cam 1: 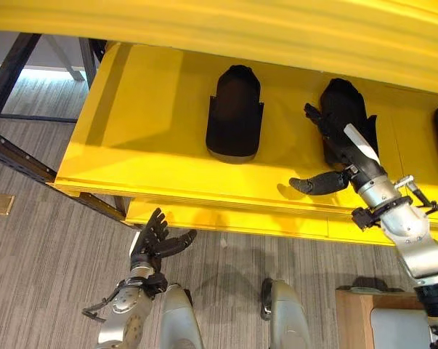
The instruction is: Move parts from the plastic box to the shelf.
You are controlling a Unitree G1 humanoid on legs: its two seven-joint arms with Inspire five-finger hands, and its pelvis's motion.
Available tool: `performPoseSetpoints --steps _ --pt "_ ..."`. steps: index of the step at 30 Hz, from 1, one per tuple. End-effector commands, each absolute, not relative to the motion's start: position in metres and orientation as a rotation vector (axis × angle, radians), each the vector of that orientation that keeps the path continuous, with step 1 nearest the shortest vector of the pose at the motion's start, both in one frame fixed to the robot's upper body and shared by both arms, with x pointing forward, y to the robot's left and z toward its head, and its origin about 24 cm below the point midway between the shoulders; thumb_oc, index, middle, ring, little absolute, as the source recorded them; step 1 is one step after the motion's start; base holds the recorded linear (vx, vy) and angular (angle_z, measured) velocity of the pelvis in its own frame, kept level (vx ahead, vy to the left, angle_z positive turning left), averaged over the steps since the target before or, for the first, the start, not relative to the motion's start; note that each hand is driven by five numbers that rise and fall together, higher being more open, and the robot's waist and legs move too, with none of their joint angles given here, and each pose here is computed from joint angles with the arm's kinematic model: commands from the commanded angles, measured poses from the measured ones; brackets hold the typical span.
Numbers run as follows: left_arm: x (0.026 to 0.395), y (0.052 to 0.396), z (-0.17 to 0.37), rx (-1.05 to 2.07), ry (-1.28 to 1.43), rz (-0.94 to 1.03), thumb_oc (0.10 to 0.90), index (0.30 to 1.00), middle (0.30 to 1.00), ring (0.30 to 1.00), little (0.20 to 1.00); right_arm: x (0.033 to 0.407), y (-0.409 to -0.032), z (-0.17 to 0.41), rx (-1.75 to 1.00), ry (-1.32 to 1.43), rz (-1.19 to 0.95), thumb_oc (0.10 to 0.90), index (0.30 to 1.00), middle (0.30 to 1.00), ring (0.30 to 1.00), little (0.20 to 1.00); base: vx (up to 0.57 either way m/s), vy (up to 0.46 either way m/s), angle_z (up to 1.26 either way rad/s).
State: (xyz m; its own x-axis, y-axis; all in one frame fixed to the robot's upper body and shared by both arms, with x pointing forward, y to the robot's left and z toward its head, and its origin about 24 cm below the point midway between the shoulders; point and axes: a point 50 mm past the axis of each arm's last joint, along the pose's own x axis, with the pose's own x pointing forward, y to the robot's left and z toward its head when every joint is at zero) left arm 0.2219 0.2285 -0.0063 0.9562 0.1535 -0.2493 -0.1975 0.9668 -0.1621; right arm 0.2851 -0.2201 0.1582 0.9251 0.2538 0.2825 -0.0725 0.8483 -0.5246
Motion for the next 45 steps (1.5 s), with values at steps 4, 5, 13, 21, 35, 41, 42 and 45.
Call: performPoseSetpoints --steps 4,5,13,21,35,41,42,45 --pt "0.218 0.226 0.011 -0.181 0.112 0.153 0.900 1.000 1.000 1.000 1.000 0.256 -0.230 0.176 -0.294 -0.578 0.060 0.900 1.000 1.000 1.000 1.000 0.01 -0.005 0.00" --pt "0.214 0.228 0.008 -0.183 0.123 0.159 0.900 1.000 1.000 1.000 1.000 0.249 -0.235 0.167 -0.279 -0.554 0.038 0.900 1.000 1.000 1.000 1.000 0.04 -0.015 -0.02" --pt "0.203 0.234 -0.001 -0.188 0.148 0.165 0.900 1.000 1.000 1.000 1.000 0.228 -0.248 0.148 -0.286 -0.489 0.005 0.900 1.000 1.000 1.000 1.000 0.03 -0.021 0.03" --pt "0.186 0.235 -0.011 -0.248 0.167 0.188 0.900 1.000 1.000 1.000 1.000 0.218 -0.256 0.152 -0.304 -0.488 0.041 0.900 1.000 1.000 1.000 1.000 0.00 -0.102 -0.14" --pt "0.192 0.222 -0.005 -0.316 0.108 0.178 0.900 1.000 1.000 1.000 1.000 0.230 -0.259 0.144 -0.274 -0.449 0.009 0.900 1.000 1.000 1.000 1.000 -0.07 -0.087 -0.16" --pt "0.192 0.222 -0.004 -0.317 0.108 0.189 0.900 1.000 1.000 1.000 1.000 0.230 -0.257 0.133 -0.233 -0.415 -0.017 0.900 1.000 1.000 1.000 1.000 -0.11 0.216 -0.33" --pt "0.193 0.223 -0.004 -0.308 0.107 0.184 0.900 1.000 1.000 1.000 1.000 0.229 -0.256 0.127 -0.236 -0.392 -0.025 0.900 1.000 1.000 1.000 1.000 -0.15 0.202 0.12" --pt "0.191 0.226 -0.003 -0.288 0.109 0.187 0.900 1.000 1.000 1.000 1.000 0.228 -0.256 0.120 -0.203 -0.376 -0.040 0.900 1.000 1.000 1.000 1.000 -0.23 0.285 0.12"
